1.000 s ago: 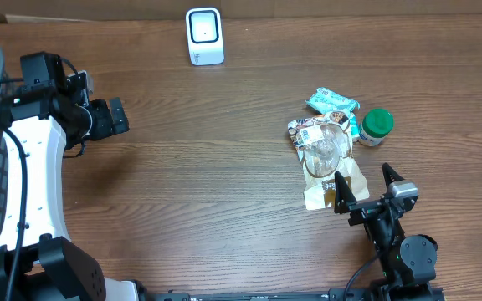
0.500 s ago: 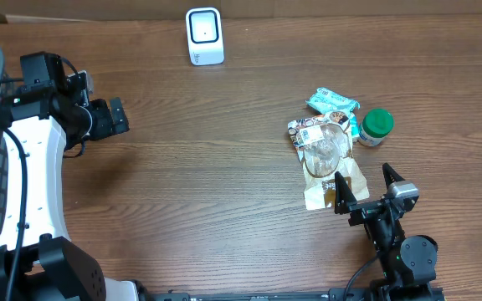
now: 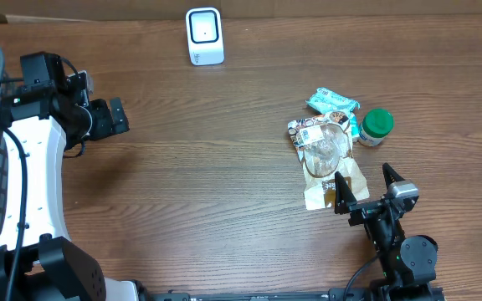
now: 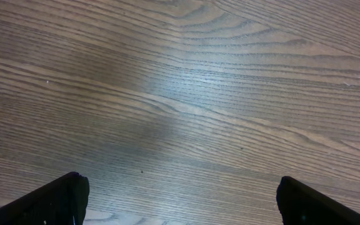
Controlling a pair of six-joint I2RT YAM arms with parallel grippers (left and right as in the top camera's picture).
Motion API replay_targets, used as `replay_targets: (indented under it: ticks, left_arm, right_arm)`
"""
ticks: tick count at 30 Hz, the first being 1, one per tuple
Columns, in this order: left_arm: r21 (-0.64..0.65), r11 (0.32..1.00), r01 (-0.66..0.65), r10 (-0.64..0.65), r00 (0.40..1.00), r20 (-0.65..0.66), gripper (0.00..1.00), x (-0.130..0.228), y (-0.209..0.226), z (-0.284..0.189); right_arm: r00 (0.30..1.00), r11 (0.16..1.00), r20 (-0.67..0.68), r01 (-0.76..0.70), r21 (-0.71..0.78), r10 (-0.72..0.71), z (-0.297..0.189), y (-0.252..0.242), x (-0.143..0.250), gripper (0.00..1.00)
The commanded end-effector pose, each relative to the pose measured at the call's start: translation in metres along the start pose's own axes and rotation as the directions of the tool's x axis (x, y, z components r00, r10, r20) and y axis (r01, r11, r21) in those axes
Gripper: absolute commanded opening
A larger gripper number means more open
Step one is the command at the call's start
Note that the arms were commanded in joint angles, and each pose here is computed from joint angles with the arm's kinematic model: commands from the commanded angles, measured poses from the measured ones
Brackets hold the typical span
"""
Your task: Scan the item barcode
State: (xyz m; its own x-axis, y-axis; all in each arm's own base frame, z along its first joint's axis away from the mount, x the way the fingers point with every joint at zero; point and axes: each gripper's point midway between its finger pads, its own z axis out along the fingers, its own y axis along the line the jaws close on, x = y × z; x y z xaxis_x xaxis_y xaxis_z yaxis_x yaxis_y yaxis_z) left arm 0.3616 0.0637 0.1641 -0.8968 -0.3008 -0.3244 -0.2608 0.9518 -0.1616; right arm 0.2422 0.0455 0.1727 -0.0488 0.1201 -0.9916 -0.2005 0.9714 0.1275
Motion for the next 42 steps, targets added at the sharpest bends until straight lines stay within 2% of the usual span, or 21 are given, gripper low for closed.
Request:
replay_targets:
  ticks: [1,10,16,20,27,35,38,42]
  left_arm:
    - [0.002,1.0,-0.004,0.004,1.0,0.001,1.0,-0.001,0.0,0.0]
    - [0.007,1.0,-0.027,0.027,0.998,0.051,1.0,-0.003,-0.008,-0.018]
    - [-0.085,0.991,-0.104,0.118,0.976,0.182,0.99,-0.002,-0.021,-0.065]
    - [-0.075,0.986,-0.151,0.167,0.933,0.318,1.0,-0.002,-0.037,-0.1]
    - [0.017,0.975,-0.221,0.17,0.794,0.584,1.0,0.003,-0.059,-0.138]
    - [0.058,0.944,-0.325,0.15,0.577,0.803,1.0,0.039,-0.065,-0.124]
    - [0.019,0.934,-0.357,0.168,0.485,0.858,1.0,0.057,-0.061,-0.114]
    - [-0.109,0.896,-0.431,0.277,0.35,0.895,1.0,0.084,-0.058,-0.1]
  right_arm:
    - [1.0,1.0,0.002,-0.006,-0.008,0.006,0.0,0.001,0.002,1.0]
    - [1.0,1.0,0.002,-0.006,-0.008,0.006,0.0,0.001,0.002,1.0]
    - [1.0,1.0,0.002,-0.006,-0.008,0.006,0.0,0.001,0.002,1.0]
    - [1.0,1.0,0.002,-0.006,-0.008,0.006,0.0,0.001,0.002,1.0]
    - [1.0,1.0,0.002,-0.006,-0.008,0.006,0.0,0.001,0.002,1.0]
    - [1.0,1.0,0.002,-0.006,-0.008,0.006,0.0,0.001,0.002,1.0]
    - [1.0,1.0,0.002,-0.006,-0.008,0.006,0.0,0.001,0.002,1.0]
    - [1.0,1.0,0.002,-0.006,-0.008,0.006,0.0,0.001,0.002,1.0]
